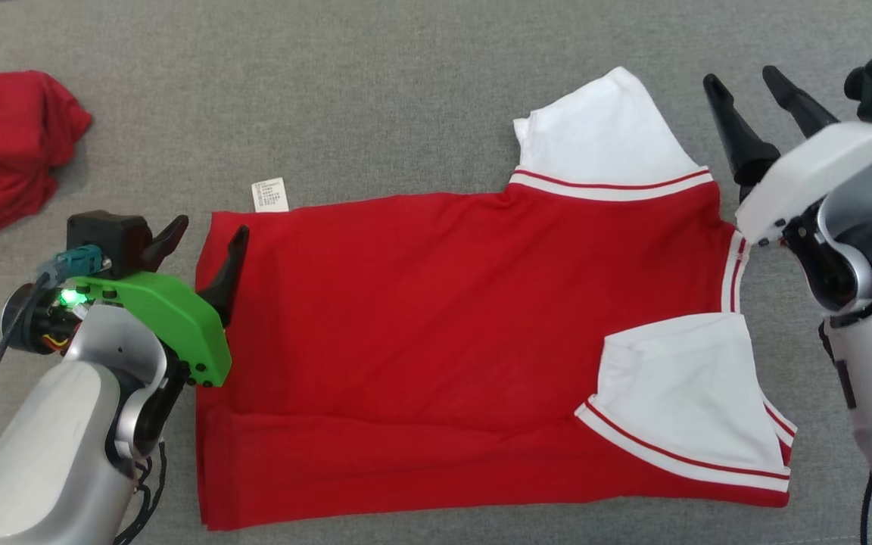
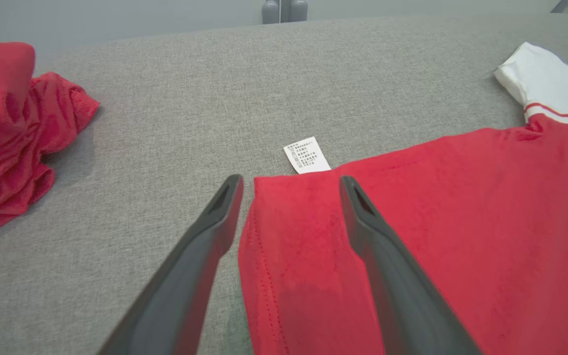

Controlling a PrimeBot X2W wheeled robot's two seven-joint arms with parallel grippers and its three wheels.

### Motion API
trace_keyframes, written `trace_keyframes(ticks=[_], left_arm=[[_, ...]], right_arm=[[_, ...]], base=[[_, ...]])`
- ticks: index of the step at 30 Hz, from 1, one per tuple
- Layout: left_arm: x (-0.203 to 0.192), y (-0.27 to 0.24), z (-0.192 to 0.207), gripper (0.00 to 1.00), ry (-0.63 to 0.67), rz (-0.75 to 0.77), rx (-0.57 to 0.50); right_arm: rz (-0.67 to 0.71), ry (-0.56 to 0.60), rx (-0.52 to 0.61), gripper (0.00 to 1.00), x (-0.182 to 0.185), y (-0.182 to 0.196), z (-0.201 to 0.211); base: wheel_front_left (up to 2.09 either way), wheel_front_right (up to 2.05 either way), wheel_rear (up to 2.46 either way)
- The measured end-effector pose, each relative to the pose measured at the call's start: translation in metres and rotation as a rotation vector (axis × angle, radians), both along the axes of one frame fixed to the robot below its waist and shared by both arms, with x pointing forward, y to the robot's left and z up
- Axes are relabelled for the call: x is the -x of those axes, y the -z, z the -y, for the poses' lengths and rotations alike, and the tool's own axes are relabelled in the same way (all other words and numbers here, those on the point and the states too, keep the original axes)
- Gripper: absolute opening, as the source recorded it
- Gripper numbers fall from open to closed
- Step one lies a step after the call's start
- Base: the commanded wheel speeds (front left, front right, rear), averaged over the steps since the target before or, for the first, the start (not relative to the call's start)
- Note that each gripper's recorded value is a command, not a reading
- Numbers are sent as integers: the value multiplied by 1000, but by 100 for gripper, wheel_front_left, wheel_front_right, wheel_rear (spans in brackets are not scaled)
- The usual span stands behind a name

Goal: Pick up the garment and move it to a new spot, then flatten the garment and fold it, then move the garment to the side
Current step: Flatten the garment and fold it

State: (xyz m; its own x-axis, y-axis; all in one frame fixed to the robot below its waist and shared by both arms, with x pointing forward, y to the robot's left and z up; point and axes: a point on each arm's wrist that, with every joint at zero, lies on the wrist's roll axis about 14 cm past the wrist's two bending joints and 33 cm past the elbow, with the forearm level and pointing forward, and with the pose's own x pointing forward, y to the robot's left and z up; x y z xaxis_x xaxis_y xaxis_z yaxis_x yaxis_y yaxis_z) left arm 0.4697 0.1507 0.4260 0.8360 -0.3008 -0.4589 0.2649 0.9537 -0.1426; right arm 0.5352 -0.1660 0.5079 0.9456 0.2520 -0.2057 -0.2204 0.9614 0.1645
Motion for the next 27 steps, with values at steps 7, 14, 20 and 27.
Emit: trace_keyframes(ticks=[7,14,20,27], left_arm=[[-11,28,6,100,28,-53,1],[-14,44,-5,100,18,-98,-9],[-13,57,-12,100,8,-142,-18],[-14,62,-12,100,15,-157,-13]], right_arm=[[-166,-81,89,100,-47,56,-14],[-290,-155,143,100,-70,99,-37],[-367,-181,132,100,-79,126,-51],[-443,-193,152,52,-82,137,-55]], base=[[0,0,0],[0,0,0],[0,0,0],[0,0,0]])
